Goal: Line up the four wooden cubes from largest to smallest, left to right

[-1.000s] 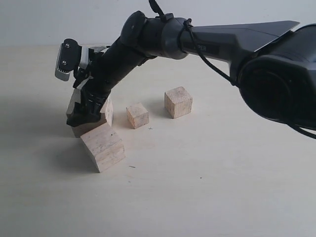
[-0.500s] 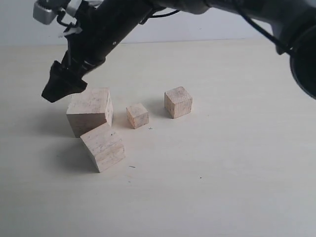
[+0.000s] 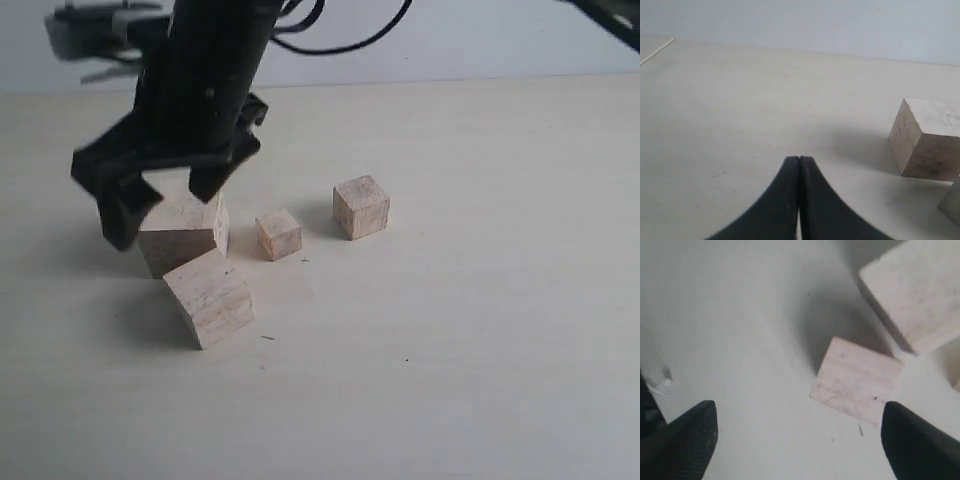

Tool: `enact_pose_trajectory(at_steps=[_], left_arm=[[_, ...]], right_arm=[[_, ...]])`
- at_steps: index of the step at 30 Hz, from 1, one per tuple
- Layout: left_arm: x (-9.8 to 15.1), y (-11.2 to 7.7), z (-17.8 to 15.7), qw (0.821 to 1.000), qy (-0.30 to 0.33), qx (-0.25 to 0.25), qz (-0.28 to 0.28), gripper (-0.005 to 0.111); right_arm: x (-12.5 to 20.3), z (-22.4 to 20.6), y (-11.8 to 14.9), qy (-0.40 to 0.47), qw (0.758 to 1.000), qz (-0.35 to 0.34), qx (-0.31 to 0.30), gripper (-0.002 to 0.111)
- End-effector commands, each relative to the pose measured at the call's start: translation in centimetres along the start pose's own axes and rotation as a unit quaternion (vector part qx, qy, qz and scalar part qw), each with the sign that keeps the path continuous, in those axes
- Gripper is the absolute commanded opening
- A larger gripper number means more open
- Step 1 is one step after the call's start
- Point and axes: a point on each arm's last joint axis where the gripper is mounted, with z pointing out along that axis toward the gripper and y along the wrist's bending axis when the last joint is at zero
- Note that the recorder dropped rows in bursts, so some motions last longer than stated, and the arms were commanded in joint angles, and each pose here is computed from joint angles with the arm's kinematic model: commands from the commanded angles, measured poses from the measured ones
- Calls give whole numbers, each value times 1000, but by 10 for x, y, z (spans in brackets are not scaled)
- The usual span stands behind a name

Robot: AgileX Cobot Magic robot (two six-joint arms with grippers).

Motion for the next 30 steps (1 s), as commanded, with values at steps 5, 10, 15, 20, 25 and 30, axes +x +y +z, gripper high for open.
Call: enact_pose_trajectory(at_steps=[5,10,15,20,25,30], left_arm=[[-1,-1,0,1000,-9,5,0,0],[-1,-1,0,1000,-9,5,0,0],[-1,-1,0,1000,-9,5,0,0],[-1,-1,0,1000,-9,5,0,0],[-1,-1,0,1000,-9,5,0,0],[-1,-1,0,1000,-9,5,0,0]], right_arm=[[17,42,-12,5,994,57,97,82],[19,69,-18,27,994,74,81,82],[22,88,-14,47,994,62,72,82],[25,104,-20,64,993,65,75,82],[28,112,-23,74,992,64,79,81],[27,102,-22,70,991,63,92,45]])
